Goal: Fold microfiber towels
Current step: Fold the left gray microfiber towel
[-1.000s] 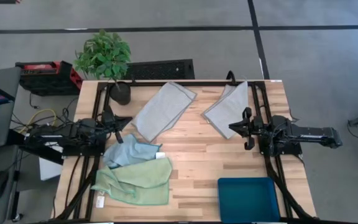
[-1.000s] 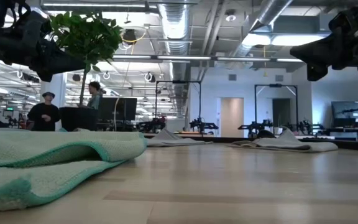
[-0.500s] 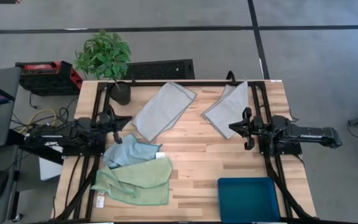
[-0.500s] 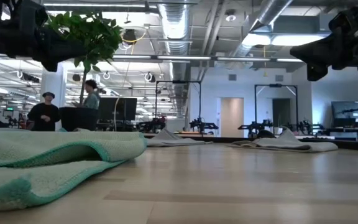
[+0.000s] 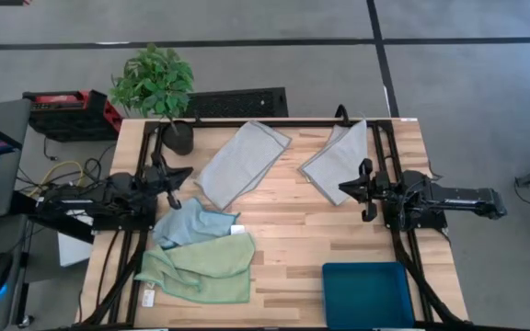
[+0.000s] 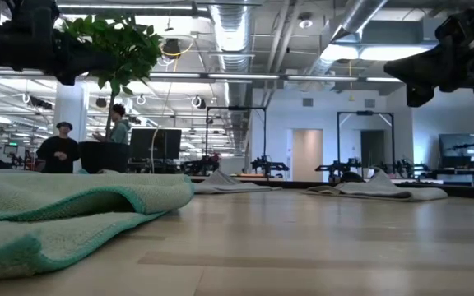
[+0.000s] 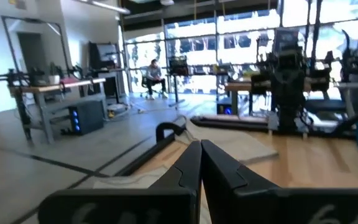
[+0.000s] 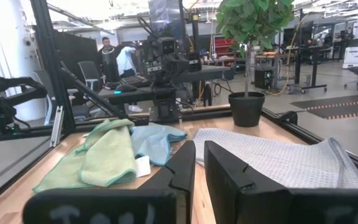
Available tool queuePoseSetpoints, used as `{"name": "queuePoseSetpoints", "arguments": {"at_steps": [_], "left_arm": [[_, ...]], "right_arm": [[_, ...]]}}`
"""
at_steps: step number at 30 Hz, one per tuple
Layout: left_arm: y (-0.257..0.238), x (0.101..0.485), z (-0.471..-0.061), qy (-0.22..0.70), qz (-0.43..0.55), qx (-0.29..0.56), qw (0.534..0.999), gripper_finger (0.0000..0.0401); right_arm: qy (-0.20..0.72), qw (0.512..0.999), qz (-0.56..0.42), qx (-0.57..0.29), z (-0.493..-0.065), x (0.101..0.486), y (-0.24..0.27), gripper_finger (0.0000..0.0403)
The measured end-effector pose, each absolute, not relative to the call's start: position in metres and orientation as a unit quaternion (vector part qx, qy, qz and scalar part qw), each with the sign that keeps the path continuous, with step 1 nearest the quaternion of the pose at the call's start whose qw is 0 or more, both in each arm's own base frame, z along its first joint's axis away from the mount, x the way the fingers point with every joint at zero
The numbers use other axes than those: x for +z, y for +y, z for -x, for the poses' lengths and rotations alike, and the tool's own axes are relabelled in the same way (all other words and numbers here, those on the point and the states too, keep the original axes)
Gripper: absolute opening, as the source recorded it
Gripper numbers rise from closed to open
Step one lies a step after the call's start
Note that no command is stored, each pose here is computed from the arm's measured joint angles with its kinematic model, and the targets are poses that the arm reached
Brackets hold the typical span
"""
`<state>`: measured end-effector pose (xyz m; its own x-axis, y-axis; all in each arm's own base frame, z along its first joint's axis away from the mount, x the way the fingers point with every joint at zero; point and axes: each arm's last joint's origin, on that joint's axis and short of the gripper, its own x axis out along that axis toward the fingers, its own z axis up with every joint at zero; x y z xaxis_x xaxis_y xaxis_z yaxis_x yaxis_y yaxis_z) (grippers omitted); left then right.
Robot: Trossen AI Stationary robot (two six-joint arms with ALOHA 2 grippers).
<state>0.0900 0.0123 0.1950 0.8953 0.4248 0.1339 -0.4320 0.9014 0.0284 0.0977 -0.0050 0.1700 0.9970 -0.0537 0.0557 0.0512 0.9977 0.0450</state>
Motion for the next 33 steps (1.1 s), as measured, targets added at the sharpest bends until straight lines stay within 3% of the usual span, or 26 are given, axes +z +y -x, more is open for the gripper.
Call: {"name": "queuePoseSetpoints", "arguments": {"at_steps": [9, 15, 22, 28, 33], "left_arm": [[0.015, 0.199, -0.088, -0.075, -0.034, 0.278, 0.957, 0.0000], [0.016, 0.199, -0.087, -0.081, -0.008, 0.286, 0.955, 0.0000], [0.016, 0.213, -0.085, -0.086, 0.004, 0.284, 0.955, 0.0000], [0.015, 0.241, -0.091, -0.035, -0.032, 0.280, 0.959, 0.0000], [0.016, 0.257, -0.107, 0.049, -0.013, 0.290, 0.956, 0.0000]], "right_arm": [[-0.031, 0.999, -0.022, -0.024, -0.098, 0.171, -0.005, 0.0061], [-0.087, 0.995, -0.022, -0.051, -0.096, 0.181, -0.006, 0.0059], [-0.106, 0.984, -0.015, -0.142, -0.092, 0.205, -0.011, 0.0009], [-0.060, 0.984, -0.002, -0.168, -0.099, 0.230, -0.013, 0.0012], [0.026, 0.976, -0.083, -0.201, -0.114, 0.248, -0.020, 0.0008]]}}
